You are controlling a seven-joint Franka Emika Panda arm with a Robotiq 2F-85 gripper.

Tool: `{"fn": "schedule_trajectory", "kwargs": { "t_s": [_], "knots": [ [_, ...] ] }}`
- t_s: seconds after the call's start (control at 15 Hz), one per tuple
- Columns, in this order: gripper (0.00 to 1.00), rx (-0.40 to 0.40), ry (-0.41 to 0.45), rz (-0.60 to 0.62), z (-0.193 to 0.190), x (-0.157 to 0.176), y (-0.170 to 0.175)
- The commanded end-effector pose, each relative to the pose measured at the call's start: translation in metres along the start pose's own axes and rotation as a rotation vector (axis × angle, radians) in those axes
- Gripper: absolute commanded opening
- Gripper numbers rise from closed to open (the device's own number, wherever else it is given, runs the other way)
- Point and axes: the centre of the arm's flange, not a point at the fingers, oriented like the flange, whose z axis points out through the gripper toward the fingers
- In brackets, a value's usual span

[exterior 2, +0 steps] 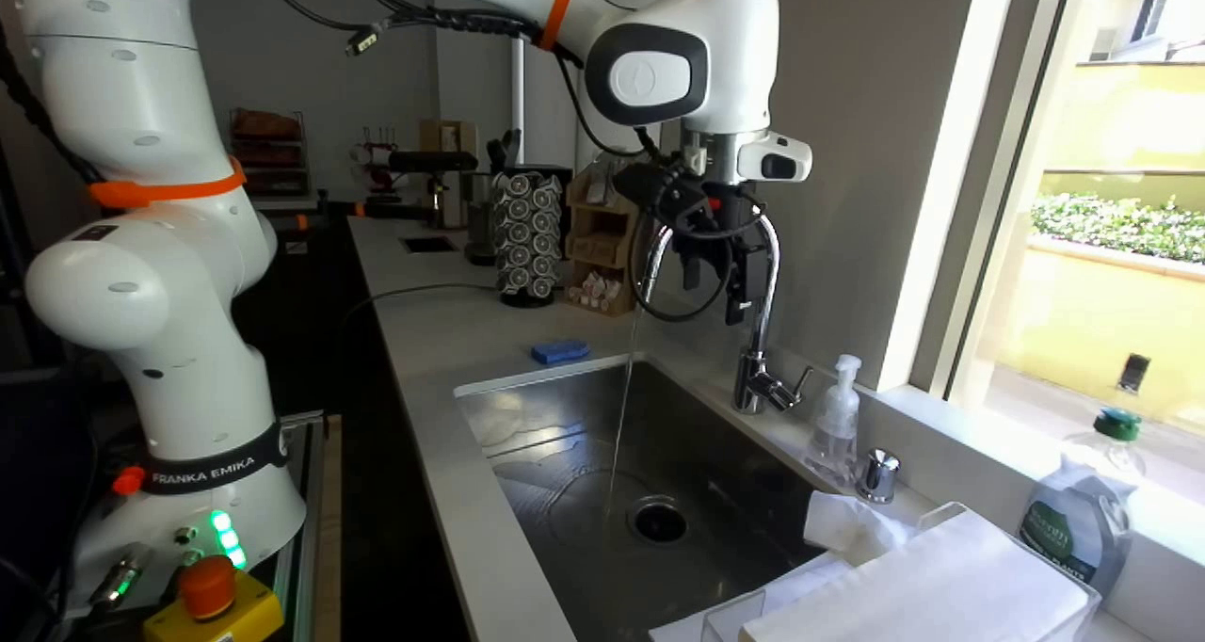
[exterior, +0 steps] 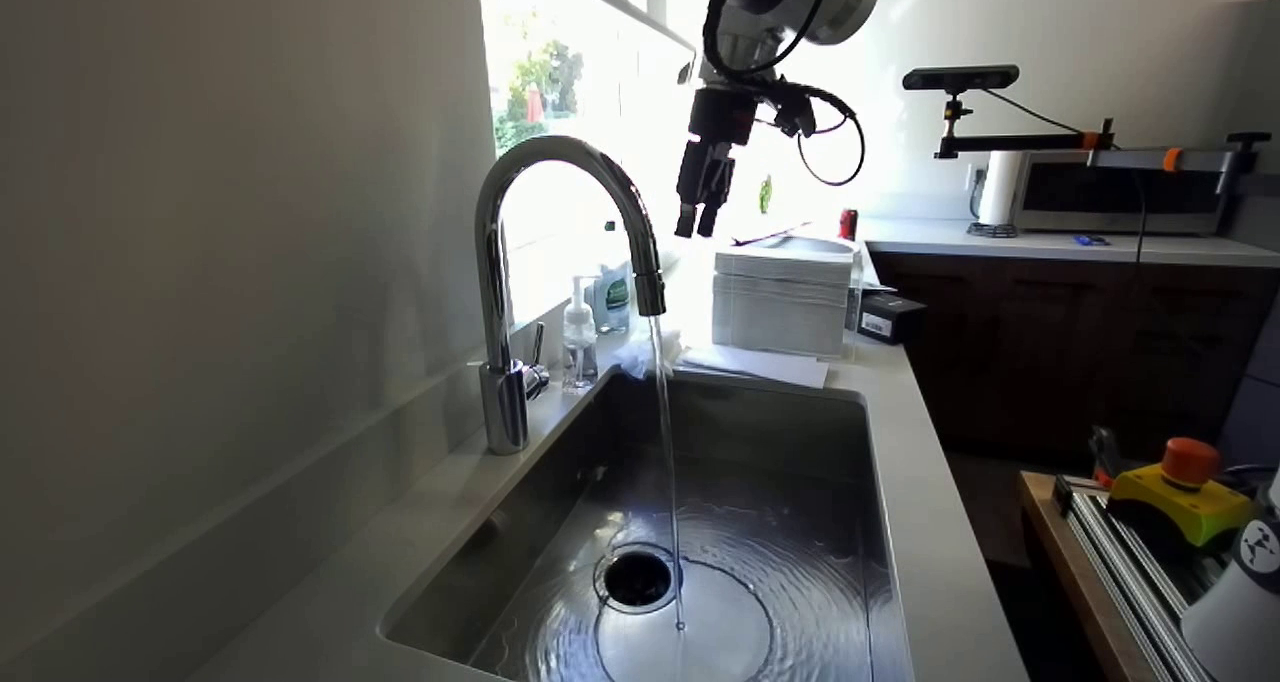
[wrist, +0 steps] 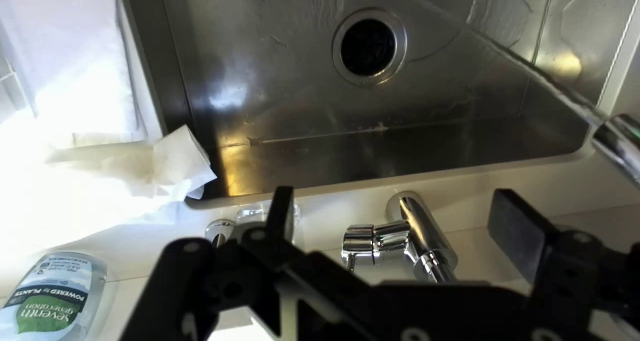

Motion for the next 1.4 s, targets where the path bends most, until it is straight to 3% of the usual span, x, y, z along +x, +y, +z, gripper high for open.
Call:
{"fn": "schedule_trajectory", "kwargs": {
  "t_s": [0.0, 0.73, 1.13, 1.2, 1.33],
  "knots": [
    [1.00, -0.015, -0.042, -0.072, -0.030, -0.033, -0.003],
    [1.00, 0.049, -0.099, -0.224, -0.075, -0.074, -0.013],
    [1.00, 0.011, 0.043, -0.313, -0.078, -0.074, -0.024],
    [1.00, 0.015, -0.004, -0.282, -0.079, -0.061, -0.019],
    [1.00, 0.008, 0.015, -0.293, -0.081, -0.062, -0.021]
  ]
}}
